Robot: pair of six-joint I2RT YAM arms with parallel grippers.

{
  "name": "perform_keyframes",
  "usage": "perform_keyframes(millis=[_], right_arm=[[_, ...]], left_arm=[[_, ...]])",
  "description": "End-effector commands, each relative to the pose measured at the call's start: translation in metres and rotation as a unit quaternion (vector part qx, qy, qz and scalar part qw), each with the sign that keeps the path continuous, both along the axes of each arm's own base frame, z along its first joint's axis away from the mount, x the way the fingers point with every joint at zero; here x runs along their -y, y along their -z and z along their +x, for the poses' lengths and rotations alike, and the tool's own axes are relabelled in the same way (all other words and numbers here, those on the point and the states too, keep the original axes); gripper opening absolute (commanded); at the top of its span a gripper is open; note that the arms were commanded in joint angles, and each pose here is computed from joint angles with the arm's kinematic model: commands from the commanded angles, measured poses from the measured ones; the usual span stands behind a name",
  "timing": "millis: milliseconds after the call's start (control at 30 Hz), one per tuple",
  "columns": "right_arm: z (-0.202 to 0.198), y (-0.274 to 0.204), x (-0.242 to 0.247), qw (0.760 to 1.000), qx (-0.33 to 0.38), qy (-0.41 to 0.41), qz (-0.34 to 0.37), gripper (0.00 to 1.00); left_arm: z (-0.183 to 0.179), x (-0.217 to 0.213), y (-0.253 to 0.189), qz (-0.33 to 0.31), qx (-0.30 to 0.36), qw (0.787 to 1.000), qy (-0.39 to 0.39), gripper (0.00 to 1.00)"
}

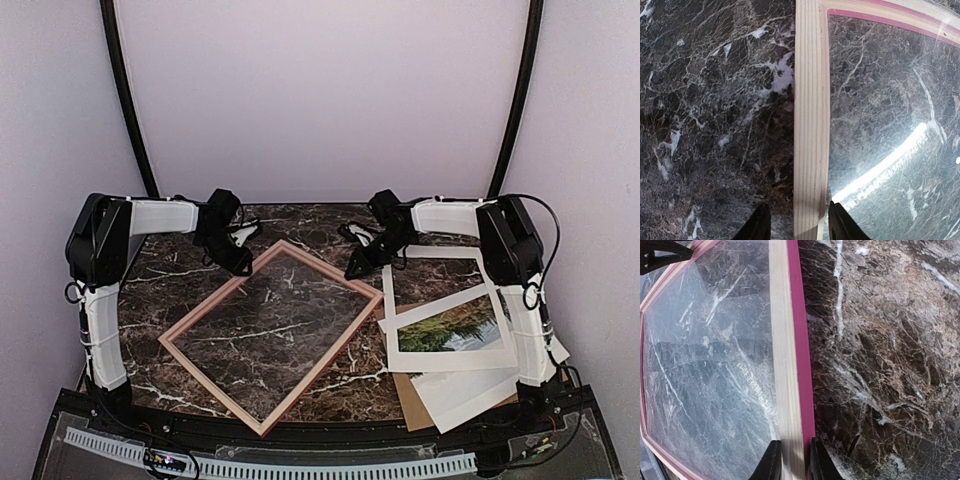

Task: Put the photo into the frame
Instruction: Pick up the glass panel from the frame body.

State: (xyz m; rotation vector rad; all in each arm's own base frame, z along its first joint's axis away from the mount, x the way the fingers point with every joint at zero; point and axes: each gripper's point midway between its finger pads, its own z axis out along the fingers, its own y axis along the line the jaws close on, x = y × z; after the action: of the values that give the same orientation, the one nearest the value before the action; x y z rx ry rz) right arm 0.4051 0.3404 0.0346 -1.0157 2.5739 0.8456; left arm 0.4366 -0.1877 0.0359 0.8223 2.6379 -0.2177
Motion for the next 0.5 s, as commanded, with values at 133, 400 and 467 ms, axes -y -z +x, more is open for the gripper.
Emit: perform_keyframes(millis=[133,400,467], right_arm=[[0.008,-0.006,0.015,0.999,-0.019,0.02,0.031,0.07],[0.013,-0.025,0.02,0.998,-0.016,0.021,0.059,0.0],[0.015,-0.032,0.022,0.998,-0.014,0.024,0.063,0.0]], left_arm=[[-0.003,0.001,-0.02,-0.004,0.012,1.0,-0.005,0.42],[0.0,0.002,-0.028,-0.01,0.021,1.0,-0.008,0.42],[0.001,0.002,-0.031,-0.012,0.025,1.0,-0.011,0.42]])
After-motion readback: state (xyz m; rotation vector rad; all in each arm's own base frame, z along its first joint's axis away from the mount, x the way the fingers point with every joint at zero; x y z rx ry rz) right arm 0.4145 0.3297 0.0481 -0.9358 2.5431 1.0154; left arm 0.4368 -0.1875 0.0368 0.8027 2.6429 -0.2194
